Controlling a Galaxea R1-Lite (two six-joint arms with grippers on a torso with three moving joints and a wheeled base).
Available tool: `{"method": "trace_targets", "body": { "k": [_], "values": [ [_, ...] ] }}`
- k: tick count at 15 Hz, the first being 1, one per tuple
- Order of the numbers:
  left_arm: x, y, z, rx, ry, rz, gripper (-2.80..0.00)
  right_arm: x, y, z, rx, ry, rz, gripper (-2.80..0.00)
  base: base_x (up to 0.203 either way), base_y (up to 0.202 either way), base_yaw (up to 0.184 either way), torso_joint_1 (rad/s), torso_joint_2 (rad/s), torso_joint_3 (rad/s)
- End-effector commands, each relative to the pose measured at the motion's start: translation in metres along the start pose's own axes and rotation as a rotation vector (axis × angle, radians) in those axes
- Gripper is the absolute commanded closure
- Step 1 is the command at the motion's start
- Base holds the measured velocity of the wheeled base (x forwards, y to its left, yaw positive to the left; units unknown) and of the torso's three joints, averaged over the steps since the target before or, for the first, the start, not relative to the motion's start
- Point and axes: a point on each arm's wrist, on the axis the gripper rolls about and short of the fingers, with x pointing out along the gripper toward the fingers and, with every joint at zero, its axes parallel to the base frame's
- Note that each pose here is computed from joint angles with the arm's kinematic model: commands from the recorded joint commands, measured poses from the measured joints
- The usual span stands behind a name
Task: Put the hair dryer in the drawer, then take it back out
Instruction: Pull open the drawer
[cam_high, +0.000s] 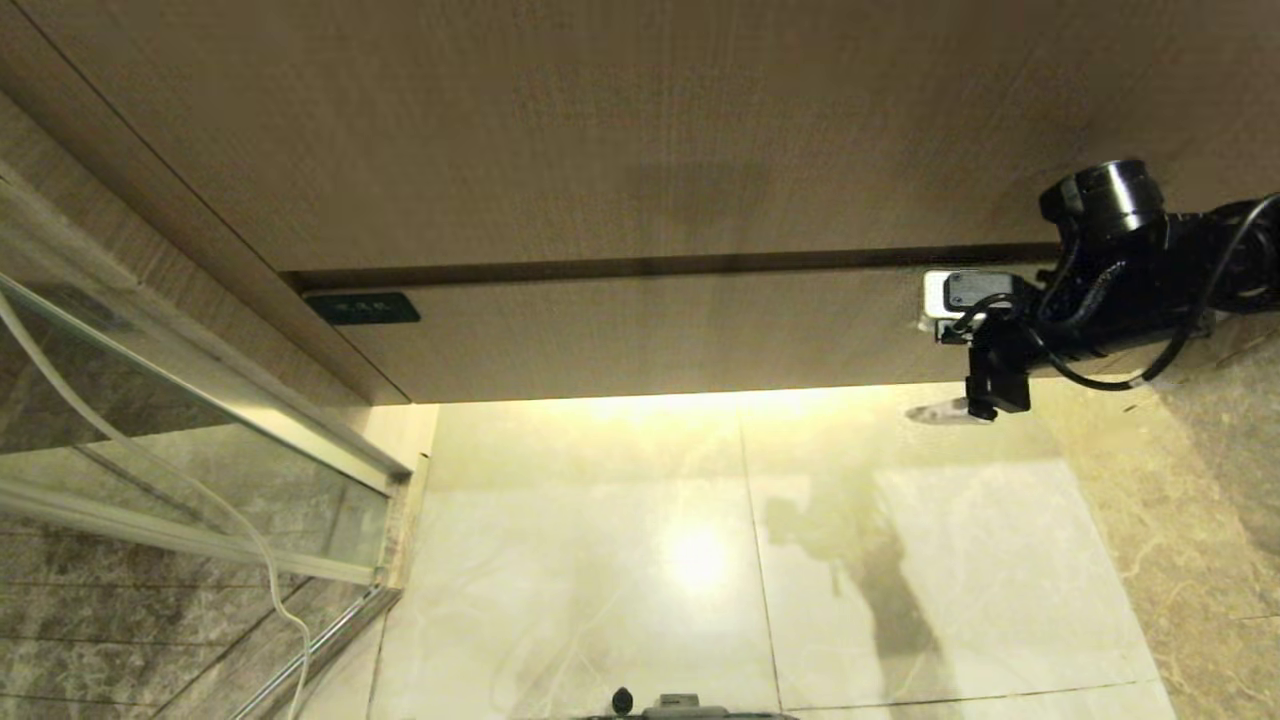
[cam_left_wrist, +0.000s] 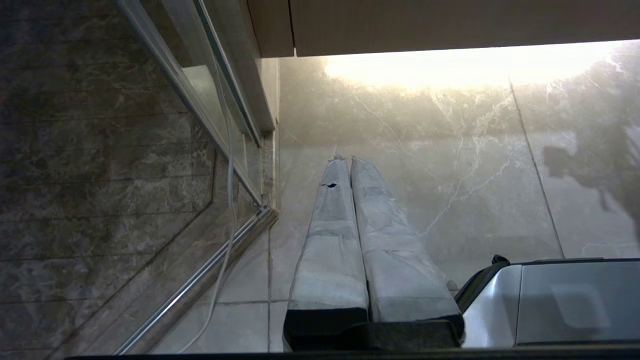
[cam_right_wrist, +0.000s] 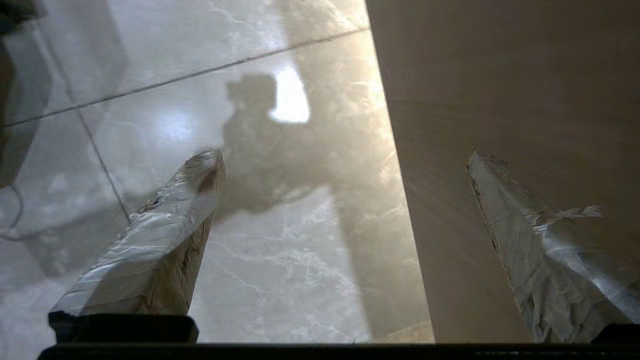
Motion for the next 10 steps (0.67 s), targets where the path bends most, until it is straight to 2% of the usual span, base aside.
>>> {"method": "trace_targets", "body": {
  "k": [1, 5, 10],
  "values": [
    [0.000, 0.000, 0.000, -0.001, 0.000, 0.001, 0.00, -0.006, -0.001, 0.003, -0.015, -0.016, -0.017, -2.80, 0.000, 0.000, 0.000, 0.000, 0.00, 0.000],
    [0.000, 0.000, 0.000, -0.001, 0.002, 0.001, 0.00, -0.021, 0.002, 0.007, -0.023, -0.030, -0.045, -2.80, 0.000, 0.000, 0.000, 0.000, 0.00, 0.000],
    [0.000, 0.000, 0.000, -0.001, 0.001, 0.000, 0.00, -0.043, 0.019, 0.011, -0.033, -0.057, -0.075, -2.80, 0.000, 0.000, 0.000, 0.000, 0.00, 0.000]
  ]
}}
